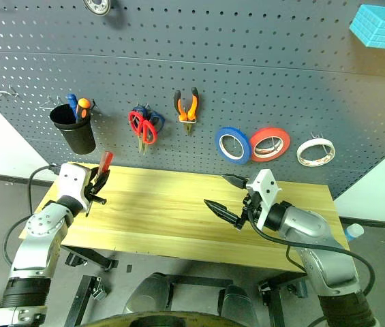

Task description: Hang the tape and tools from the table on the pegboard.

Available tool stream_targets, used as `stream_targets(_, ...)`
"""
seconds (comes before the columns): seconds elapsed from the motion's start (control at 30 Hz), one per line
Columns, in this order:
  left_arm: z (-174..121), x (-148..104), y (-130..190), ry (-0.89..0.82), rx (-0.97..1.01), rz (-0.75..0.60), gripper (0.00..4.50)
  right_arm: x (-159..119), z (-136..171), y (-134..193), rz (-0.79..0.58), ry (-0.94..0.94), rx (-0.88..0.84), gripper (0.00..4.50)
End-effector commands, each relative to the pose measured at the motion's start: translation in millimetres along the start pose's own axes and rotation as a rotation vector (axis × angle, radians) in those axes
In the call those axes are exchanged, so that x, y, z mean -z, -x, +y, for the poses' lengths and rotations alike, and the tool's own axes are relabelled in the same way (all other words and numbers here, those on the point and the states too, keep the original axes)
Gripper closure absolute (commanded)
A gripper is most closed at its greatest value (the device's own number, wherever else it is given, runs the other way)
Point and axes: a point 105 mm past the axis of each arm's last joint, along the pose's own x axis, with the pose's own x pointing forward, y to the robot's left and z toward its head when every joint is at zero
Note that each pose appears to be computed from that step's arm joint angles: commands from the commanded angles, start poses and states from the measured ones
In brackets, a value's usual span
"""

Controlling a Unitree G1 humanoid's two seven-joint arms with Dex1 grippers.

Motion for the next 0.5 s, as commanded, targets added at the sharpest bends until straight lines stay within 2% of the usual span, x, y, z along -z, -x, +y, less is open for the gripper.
stream_targets(0.03, 14, -53, -7, -0.096, -0.079, -0.195, 3.6, -11, -6, -6, -0.039, 0.051, -0.016, 0.0)
stream_targets(0.23, 28, -102, -10, -0.226, -0.183, -0.372, 3.6, -20, -9, -12, -0.073, 0.082, -0.043, 0.0)
stream_targets(0.5, 49, -139, -11, -0.293, -0.288, -0.522, 3.6, -42, 0, -19, -0.146, 0.129, -0.089, 0.0)
